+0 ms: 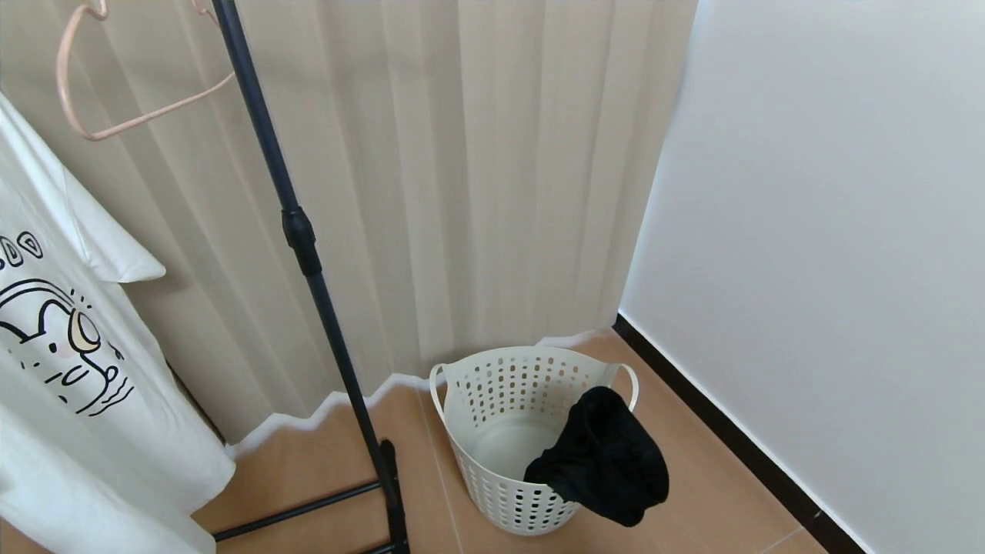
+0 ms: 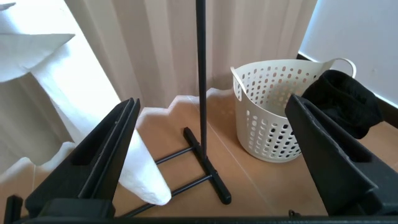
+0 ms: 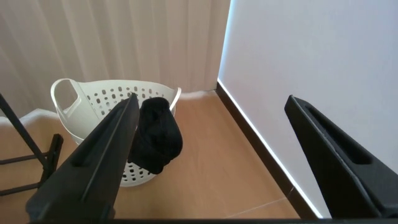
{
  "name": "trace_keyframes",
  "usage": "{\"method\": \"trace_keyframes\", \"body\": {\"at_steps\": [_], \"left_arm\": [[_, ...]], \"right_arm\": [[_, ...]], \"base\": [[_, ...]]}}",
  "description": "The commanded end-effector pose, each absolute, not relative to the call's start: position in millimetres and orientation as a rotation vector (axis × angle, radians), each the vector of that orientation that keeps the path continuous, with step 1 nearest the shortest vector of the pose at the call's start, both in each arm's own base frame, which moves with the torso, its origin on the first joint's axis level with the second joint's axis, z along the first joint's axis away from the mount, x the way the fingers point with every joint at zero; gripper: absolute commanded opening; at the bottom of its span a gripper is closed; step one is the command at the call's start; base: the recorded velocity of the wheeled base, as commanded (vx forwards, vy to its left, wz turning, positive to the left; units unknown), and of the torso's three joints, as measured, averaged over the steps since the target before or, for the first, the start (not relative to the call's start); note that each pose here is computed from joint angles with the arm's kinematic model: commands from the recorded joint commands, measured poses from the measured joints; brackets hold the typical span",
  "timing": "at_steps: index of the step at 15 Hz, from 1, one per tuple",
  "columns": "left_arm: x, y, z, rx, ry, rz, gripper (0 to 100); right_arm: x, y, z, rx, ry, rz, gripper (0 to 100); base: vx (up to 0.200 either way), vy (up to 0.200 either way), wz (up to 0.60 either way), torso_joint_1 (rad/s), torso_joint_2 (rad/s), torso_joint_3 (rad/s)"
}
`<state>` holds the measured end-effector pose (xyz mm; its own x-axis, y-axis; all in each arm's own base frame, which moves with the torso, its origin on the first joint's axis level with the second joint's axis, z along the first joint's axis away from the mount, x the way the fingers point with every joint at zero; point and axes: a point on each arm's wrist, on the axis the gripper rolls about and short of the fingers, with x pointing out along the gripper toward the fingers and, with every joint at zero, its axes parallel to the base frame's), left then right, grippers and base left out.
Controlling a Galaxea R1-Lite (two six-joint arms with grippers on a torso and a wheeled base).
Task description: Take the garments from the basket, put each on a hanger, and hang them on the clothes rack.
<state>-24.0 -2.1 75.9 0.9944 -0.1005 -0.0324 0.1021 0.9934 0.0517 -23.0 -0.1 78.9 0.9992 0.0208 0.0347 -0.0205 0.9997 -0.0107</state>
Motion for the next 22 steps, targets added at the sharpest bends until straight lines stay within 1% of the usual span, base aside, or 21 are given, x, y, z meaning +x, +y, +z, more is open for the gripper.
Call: {"method": "trace_keyframes", "body": {"at_steps": [1, 4, 13, 22], "left_arm": [[-23.9, -2.1, 76.0, 0.054, 0.031, -0.101, 100], [-23.9, -2.1, 76.0, 0.044, 0.031, -0.102, 100], [-23.9, -2.1, 76.0, 0.04, 0.032, -0.1, 100], [-23.9, -2.1, 75.8, 0.04, 0.033, -0.1, 100]], "right_arm": [[-22.9, -0.1, 78.9, -0.011, -0.034, 0.021, 100], [-22.9, -0.1, 78.9, -0.011, -0.034, 0.021, 100], [-22.9, -0.1, 78.9, -0.011, -0.034, 0.021, 100], [-22.9, -0.1, 78.9, -0.011, -0.034, 0.021, 100]], "base": [[0.0, 0.0, 0.0, 0.0, 0.0, 0.0], [0.0, 0.0, 0.0, -0.002, 0.0, -0.075], [0.0, 0.0, 0.0, 0.004, 0.0, -0.186], [0.0, 0.0, 0.0, 0.001, 0.0, -0.017]]}}
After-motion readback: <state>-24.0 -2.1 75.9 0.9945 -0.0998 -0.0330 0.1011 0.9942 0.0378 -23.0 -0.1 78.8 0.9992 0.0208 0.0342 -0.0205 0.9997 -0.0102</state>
